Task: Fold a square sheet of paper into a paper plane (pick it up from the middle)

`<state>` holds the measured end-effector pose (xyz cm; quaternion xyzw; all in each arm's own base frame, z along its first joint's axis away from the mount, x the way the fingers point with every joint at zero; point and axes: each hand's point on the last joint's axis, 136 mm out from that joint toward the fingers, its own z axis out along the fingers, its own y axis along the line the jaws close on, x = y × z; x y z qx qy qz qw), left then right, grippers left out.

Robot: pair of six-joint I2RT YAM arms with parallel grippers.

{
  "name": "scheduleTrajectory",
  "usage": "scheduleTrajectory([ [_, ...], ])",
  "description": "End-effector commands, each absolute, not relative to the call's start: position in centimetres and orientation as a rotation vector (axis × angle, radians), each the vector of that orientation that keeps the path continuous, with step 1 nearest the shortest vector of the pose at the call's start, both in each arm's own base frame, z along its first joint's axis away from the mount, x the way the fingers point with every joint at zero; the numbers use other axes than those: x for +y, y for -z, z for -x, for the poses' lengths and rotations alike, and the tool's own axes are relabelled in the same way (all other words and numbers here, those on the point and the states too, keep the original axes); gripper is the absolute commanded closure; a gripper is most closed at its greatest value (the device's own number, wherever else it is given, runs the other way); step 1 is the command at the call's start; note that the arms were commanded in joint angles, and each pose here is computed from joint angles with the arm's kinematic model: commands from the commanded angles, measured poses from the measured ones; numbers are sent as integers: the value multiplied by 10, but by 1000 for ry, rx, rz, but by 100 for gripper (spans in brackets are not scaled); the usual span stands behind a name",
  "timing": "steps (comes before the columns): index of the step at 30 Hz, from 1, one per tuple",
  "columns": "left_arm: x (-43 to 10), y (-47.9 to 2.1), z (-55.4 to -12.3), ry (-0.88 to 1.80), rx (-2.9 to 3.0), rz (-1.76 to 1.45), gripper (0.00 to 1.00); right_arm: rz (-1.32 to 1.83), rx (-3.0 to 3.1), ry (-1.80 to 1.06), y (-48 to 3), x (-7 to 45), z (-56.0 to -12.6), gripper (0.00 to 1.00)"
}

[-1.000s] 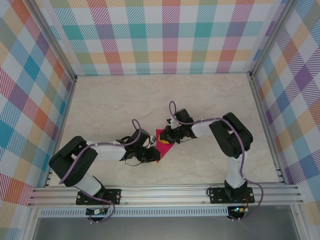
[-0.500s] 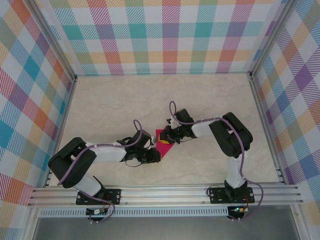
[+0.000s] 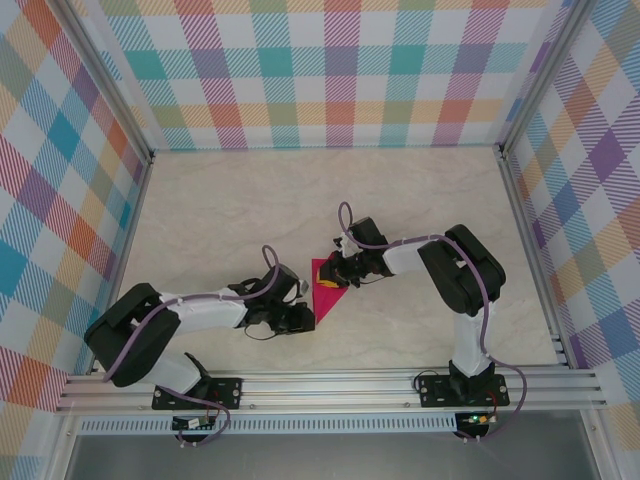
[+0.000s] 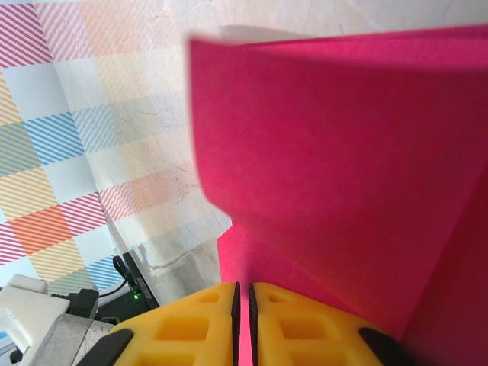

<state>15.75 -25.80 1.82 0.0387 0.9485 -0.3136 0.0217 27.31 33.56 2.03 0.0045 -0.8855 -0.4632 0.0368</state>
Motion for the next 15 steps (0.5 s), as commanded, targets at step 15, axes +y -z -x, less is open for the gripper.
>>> scheduleTrajectory([
  [15,-282,-61,-235,951,2672,88,83,208,-2771,1038,56,296,-248,86],
])
